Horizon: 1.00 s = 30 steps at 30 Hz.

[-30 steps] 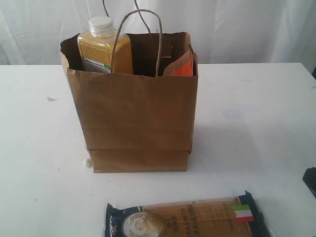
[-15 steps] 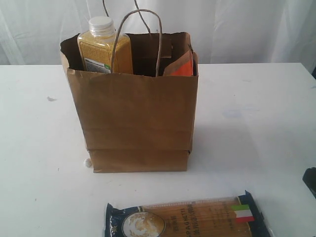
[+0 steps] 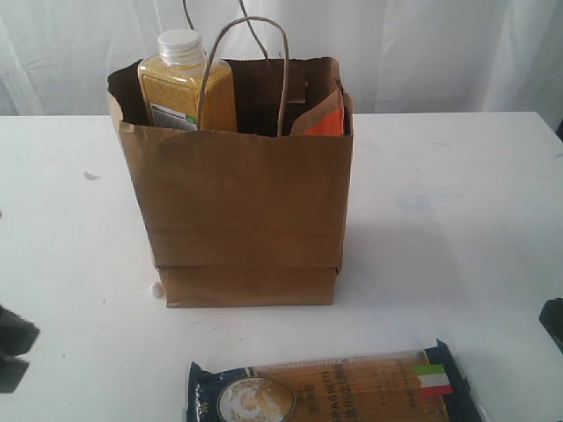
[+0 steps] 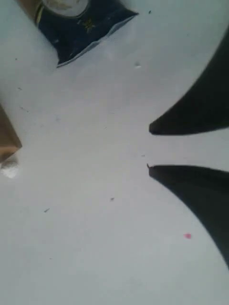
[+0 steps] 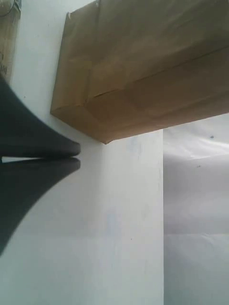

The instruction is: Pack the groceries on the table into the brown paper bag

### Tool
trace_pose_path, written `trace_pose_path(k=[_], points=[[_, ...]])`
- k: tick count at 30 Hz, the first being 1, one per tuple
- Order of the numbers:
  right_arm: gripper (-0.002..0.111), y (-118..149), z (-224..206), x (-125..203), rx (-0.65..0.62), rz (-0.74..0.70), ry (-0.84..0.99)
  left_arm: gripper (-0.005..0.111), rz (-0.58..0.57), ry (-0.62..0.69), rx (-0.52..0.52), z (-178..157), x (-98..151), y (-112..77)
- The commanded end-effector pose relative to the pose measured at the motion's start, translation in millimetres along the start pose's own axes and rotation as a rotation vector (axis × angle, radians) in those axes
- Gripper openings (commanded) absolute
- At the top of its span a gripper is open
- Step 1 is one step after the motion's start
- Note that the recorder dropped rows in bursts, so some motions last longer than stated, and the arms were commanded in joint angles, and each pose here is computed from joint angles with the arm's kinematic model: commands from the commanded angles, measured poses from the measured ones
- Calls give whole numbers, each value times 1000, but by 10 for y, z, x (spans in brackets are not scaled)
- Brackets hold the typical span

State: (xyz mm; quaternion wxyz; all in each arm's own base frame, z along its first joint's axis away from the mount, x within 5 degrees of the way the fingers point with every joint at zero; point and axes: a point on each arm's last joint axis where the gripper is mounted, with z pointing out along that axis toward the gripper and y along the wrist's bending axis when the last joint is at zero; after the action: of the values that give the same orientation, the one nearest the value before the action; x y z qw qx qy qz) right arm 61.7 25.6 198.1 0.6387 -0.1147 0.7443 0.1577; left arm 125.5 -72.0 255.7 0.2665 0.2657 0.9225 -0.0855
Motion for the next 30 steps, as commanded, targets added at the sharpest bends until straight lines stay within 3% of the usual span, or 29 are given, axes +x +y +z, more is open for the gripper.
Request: trace_pose_path(k=[1, 3, 13, 18, 22, 30], points=[[0, -2, -2, 8, 2, -6, -7, 72, 28, -33, -7, 292, -205, 27], [0, -2, -2, 8, 2, -6, -7, 83, 50, -7, -8, 420, -234, 37], [0, -2, -2, 8, 2, -6, -7, 78, 180, 57, -5, 739, -274, 62], [0, -2, -2, 8, 2, -6, -7, 78, 140, -15, -50, 778, -350, 191], [0, -2, -2, 8, 2, -6, -7, 78, 110, 71, -55, 908, -418, 334], [0, -2, -2, 8, 2, -6, -7, 78, 253, 130, -11, 1287, -578, 422]])
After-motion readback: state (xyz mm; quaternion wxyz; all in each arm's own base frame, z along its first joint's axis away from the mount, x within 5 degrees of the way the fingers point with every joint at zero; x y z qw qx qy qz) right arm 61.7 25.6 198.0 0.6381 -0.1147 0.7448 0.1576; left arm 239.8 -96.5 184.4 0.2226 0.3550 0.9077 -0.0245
